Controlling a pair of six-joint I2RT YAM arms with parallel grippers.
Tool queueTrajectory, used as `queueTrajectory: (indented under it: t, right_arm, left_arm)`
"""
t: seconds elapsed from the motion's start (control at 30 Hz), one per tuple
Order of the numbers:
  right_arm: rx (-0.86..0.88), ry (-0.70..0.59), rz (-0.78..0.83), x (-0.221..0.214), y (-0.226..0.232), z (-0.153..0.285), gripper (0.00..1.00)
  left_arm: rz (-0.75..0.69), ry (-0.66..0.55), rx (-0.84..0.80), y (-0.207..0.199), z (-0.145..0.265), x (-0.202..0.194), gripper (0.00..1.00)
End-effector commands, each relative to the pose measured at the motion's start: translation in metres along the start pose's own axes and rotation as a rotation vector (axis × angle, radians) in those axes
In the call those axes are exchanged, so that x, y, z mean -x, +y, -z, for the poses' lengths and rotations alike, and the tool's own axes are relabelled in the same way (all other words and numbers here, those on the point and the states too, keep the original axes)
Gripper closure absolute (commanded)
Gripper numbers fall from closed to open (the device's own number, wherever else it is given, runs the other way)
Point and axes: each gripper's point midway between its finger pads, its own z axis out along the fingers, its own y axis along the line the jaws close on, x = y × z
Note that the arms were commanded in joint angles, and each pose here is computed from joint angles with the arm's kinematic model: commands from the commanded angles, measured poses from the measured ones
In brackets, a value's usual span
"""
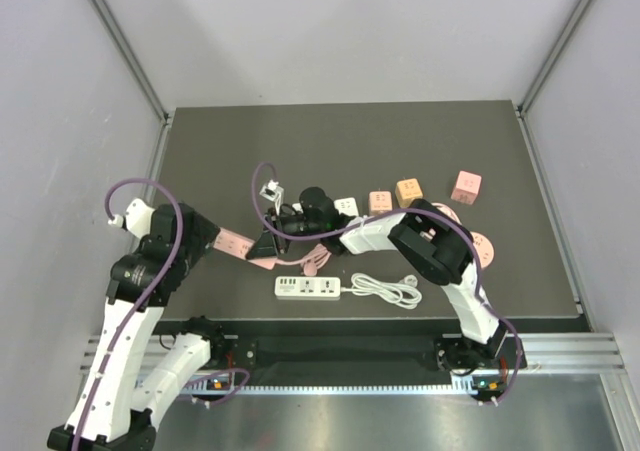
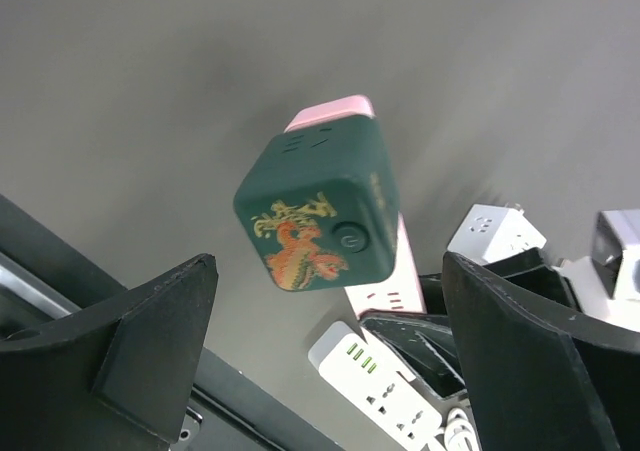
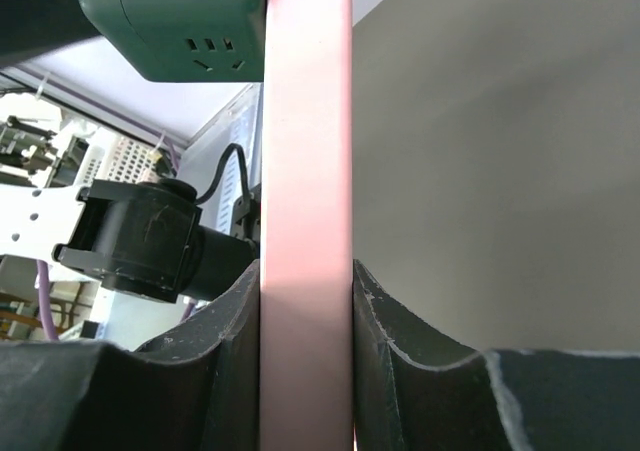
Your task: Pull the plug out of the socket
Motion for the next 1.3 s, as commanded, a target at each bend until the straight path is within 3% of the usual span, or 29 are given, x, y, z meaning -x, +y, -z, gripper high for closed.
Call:
queueTrajectory:
  t: [0.0, 0.6, 0.77, 0.83, 0.87, 0.9, 0.93, 1.0, 1.27]
  right_arm:
    - [0.135, -0.143, 0.169, 0.06, 0.06, 0.009, 1.0]
    - [0.231, -0.136, 0.166, 0.058, 0.079, 0.011, 1.0]
    - [0.266, -0.124, 0.174, 0.056, 0.087, 0.01, 1.0]
    - [0.276, -0.117, 0.177, 0.055, 0.09, 0.008, 1.0]
    - [0.278, -0.11, 0.173, 0.052, 0.089, 0.007, 1.0]
    - [0.28, -0.108, 0.174, 0.052, 0.09, 0.005, 1.0]
    - [0.275, -0.1, 0.173, 0.051, 0.089, 0.004, 1.0]
    - [0.269, -0.091, 0.175, 0.051, 0.087, 0.0, 0.98]
    - [0.132, 0.03, 0.195, 0.04, 0.059, -0.028, 0.56]
  left_arm:
    - [0.046, 0.0, 0.0, 0.003, 0.0, -0.003, 0.02]
    - [0.11, -0.044, -0.028, -0.002, -0.018, -0.006, 0.04]
    - [0.108, -0.051, -0.03, -0.002, -0.02, -0.006, 0.1]
    - [0.102, -0.059, -0.041, -0.004, -0.019, -0.004, 0.17]
    - [0.102, -0.066, -0.054, -0.004, -0.017, -0.002, 0.35]
    - [0.101, -0.065, -0.077, -0.008, -0.015, -0.001, 0.47]
    - [0.085, -0.069, -0.095, -0.01, -0.013, 0.0, 0.76]
    - [0.078, -0.069, -0.108, -0.012, -0.011, 0.001, 0.99]
    - [0.008, -0.028, -0.087, -0.005, -0.012, -0.008, 1.0]
